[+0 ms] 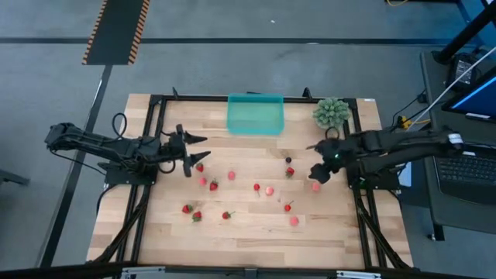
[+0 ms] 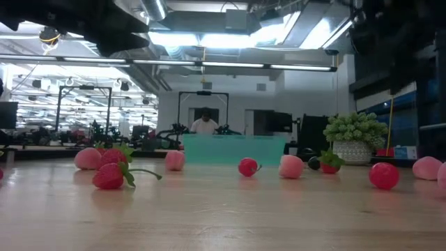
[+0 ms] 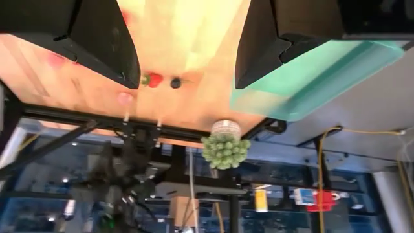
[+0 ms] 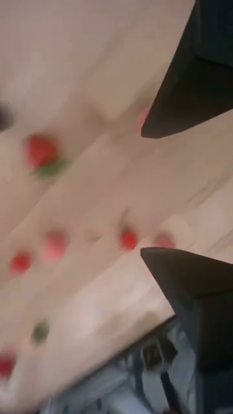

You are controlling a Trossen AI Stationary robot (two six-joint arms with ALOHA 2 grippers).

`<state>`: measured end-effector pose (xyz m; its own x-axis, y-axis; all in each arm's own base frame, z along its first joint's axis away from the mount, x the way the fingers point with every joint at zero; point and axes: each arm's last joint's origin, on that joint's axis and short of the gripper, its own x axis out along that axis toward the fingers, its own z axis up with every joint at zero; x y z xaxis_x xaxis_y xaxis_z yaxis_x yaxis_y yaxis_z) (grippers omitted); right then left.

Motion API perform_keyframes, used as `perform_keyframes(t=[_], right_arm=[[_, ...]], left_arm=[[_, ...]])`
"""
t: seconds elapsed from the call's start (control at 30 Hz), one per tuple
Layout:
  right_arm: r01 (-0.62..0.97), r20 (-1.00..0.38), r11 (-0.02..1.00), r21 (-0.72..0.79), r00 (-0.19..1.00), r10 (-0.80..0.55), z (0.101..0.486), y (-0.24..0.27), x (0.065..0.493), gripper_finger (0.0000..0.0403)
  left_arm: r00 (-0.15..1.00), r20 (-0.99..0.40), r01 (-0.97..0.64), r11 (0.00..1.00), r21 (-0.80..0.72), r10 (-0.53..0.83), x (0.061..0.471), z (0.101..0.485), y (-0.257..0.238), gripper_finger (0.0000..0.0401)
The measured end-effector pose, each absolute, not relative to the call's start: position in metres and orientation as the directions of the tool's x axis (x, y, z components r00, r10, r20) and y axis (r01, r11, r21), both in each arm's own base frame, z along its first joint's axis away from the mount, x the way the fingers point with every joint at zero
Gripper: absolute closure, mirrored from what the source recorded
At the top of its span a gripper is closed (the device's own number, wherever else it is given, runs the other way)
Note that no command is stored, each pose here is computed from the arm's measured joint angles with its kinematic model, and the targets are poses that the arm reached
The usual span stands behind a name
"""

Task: Pick and placing Produce into tupperware
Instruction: Put the apricot into the blue basket

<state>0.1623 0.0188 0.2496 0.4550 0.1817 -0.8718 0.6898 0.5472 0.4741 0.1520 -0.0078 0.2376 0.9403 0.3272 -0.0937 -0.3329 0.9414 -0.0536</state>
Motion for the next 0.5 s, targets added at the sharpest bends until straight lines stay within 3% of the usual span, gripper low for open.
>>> perform_keyframes(t=[0.13,0.5], right_arm=[[0.838,-0.961,0.472,0.275,0.229,0.155,0.24,0.026,0.169,0.0112],[0.865,-0.994,0.489,0.112,0.105,0.043,0.229,0.047,0.203,0.0112]], left_arm=[[0.937,-0.092,-0.343,0.938,-0.053,0.337,0.152,0.238,-0.008,0.0155],[0.936,-0.092,-0.345,0.937,-0.053,0.339,0.152,0.238,-0.007,0.0155]])
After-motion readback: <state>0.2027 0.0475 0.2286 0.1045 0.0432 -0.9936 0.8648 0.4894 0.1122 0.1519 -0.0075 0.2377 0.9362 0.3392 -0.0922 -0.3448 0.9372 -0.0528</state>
